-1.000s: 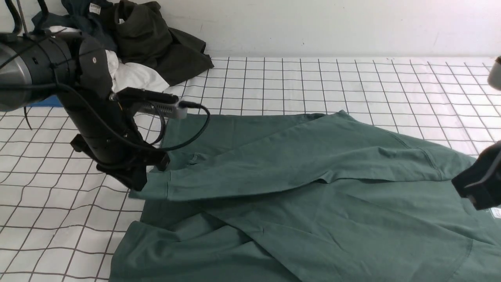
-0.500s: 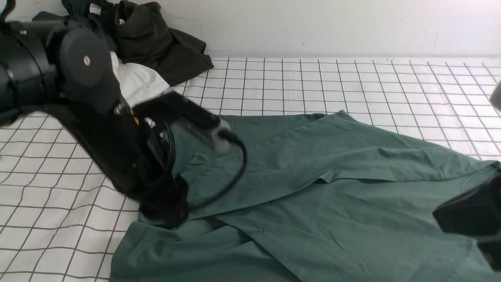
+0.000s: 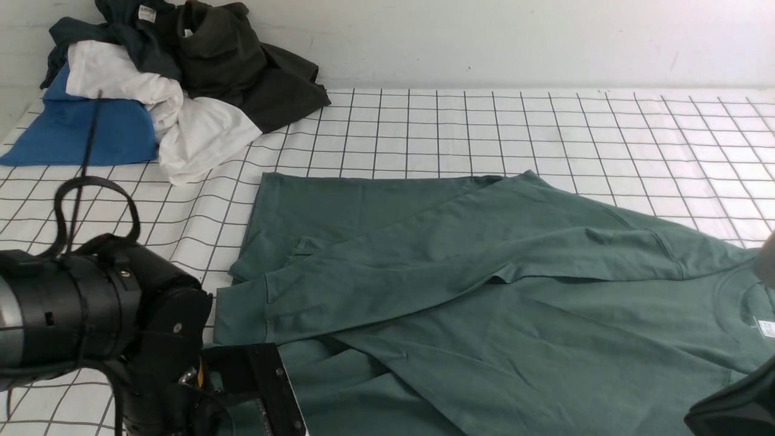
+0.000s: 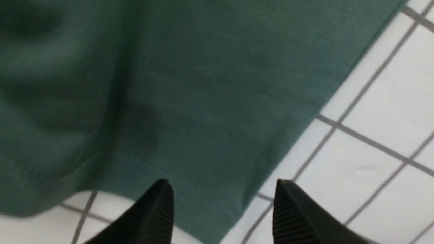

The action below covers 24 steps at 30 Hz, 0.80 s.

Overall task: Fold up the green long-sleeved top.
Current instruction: Use both arms simultaneously to clamp the lower edge of the clothing fabric

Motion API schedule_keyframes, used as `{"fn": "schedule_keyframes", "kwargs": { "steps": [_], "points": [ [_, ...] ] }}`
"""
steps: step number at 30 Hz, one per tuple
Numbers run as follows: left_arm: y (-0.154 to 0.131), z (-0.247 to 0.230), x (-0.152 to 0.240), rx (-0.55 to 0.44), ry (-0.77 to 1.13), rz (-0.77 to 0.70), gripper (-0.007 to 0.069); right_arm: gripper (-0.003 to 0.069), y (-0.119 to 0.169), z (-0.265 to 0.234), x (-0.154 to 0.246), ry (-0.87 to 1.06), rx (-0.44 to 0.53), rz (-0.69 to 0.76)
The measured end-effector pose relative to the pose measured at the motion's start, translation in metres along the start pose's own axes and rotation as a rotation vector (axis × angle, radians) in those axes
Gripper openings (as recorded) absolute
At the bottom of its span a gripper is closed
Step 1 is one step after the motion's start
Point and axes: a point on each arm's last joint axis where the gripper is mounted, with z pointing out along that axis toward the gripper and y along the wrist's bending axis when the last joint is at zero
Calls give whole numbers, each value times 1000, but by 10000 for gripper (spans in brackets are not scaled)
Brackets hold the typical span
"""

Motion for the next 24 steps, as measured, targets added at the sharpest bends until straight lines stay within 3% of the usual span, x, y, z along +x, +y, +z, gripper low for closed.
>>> {"fn": "schedule_keyframes", "kwargs": {
  "steps": [12,18,19,22,24],
  "points": [
    [4,22,-7,49,85,8,358,-14,0,0,0,2,5,-5],
    [7,22,-8,31,92,21,200,-14,0,0,0,1,5,-5],
    [7,22,-8,31,91,21,121,-14,0,0,0,1,5,-14],
    [6,21,-8,35,92,16,29,-14,-1,0,0,1,6,-27],
    [6,19,-7,35,90,0,11,-14,-1,0,0,2,12,-34]
  ]
}}
